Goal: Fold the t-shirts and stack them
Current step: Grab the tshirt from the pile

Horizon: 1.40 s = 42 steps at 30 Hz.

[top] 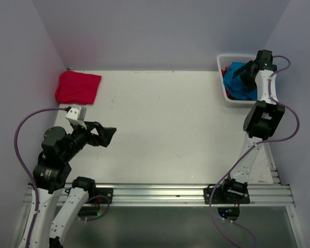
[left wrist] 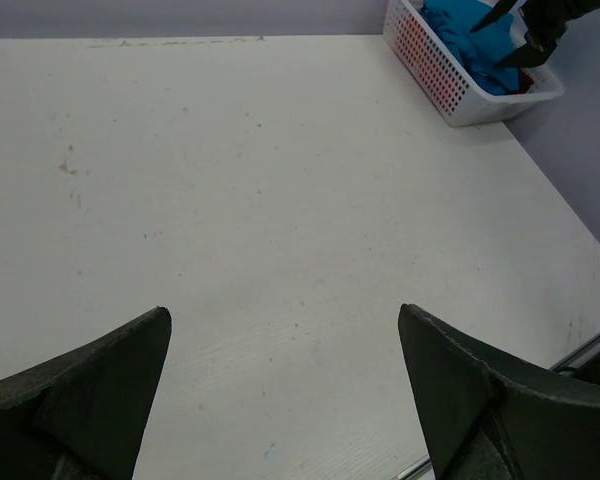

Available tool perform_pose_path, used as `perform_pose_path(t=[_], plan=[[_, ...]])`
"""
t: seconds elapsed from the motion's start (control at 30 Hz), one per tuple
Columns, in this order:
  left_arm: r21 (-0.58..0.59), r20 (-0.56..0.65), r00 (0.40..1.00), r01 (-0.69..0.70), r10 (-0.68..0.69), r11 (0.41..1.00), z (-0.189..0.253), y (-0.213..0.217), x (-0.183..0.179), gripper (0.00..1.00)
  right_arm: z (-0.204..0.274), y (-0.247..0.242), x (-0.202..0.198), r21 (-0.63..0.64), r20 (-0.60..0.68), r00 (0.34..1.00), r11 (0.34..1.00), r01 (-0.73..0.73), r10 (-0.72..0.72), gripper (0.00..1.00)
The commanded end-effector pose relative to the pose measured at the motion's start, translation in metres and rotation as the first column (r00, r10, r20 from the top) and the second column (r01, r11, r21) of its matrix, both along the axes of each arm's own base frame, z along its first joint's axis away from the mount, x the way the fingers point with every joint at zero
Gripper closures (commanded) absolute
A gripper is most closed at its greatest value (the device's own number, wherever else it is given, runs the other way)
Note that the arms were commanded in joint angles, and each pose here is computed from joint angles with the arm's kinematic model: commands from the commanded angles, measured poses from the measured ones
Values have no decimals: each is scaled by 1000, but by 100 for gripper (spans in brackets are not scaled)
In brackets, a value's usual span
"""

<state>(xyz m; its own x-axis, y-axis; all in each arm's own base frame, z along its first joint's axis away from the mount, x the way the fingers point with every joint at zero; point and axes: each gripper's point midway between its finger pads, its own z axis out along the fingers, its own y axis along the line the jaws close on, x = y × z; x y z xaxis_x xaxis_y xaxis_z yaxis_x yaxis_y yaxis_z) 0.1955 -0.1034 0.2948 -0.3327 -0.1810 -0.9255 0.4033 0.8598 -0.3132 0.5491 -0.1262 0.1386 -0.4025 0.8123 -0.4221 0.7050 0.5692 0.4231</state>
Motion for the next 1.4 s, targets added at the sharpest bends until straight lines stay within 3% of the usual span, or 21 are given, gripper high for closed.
perform_pose_path(t=[0.0, 0.2, 0.43, 0.5, 0.9, 1.17, 1.3, 1.33, 1.37], plan=[[18, -6, 1000, -13, 13, 1000, -1, 4, 0, 0, 18, -5, 18, -2, 77, 997, 1000, 10, -9, 20], [19, -21, 1000, -15, 16, 1000, -2, 4, 0, 0, 7, -14, 18, -26, 56, 998, 999, 35, -33, 23], [13, -28, 999, -22, 22, 1000, -2, 4, 2, 0, 6, -26, 19, -85, 55, 997, 995, 56, -51, 40], [7, -28, 999, -17, 17, 1000, -2, 3, 2, 0, 5, -30, 17, -107, 46, 997, 992, 65, -60, 41], [-18, -26, 1000, 5, -6, 1000, 1, -3, 2, 0, -9, -27, -12, -114, -20, 997, 991, 77, -79, 25], [-22, -28, 1000, 3, -4, 1000, -1, -2, -2, 0, -14, -18, -9, -59, -6, 997, 996, 72, -72, 24], [-20, -36, 999, 3, -3, 1000, -3, -2, -1, 0, -12, -19, -3, -57, 12, 998, 996, 68, -67, 34], [-19, -35, 999, 3, -4, 1000, -3, -2, -2, 0, -12, -19, -1, -58, 18, 997, 996, 70, -69, 38], [-18, -36, 999, 2, -2, 1000, -3, -2, -1, 0, -10, -20, 4, -57, 29, 997, 996, 67, -66, 50]])
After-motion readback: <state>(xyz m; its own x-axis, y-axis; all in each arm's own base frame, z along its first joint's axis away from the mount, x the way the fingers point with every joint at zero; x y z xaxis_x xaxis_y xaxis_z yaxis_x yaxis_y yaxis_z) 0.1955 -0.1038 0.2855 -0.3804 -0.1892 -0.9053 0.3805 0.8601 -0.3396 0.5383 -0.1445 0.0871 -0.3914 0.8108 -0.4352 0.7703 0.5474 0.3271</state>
